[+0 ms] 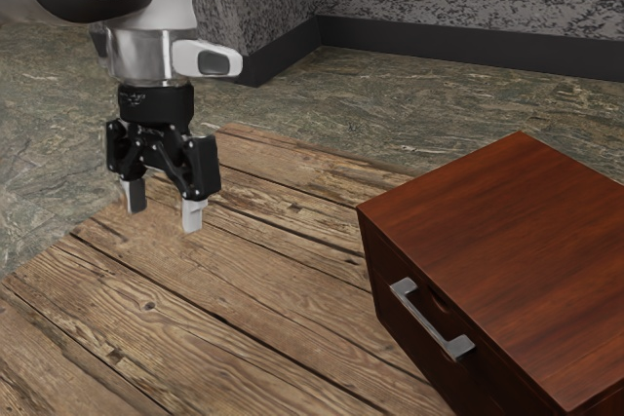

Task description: Pull the drawer handle with one arm to open the drawer

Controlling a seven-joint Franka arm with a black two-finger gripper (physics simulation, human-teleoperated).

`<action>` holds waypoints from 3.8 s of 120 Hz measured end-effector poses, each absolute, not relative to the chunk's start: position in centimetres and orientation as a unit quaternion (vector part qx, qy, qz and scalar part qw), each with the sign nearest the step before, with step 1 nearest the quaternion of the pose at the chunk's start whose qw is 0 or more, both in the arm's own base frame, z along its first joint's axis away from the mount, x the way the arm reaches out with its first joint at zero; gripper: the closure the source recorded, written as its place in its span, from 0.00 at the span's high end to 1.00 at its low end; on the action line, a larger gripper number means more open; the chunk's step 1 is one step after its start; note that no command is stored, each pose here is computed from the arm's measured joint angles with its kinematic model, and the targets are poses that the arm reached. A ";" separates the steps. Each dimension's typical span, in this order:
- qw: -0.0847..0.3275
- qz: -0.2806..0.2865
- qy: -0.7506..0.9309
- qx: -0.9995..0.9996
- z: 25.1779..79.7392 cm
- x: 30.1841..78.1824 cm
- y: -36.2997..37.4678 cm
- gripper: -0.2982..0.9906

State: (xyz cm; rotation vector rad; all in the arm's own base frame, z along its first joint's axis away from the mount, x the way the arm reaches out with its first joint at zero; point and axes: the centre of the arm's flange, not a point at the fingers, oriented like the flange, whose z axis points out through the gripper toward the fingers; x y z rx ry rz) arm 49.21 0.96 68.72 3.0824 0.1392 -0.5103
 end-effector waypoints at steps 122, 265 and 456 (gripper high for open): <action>0.045 0.038 0.362 0.930 75.2 51.5 -7.7 0.77; 0.142 0.118 0.476 0.860 60.4 48.3 -18.4 0.69; 0.168 0.118 0.498 0.843 55.0 46.3 -20.4 0.53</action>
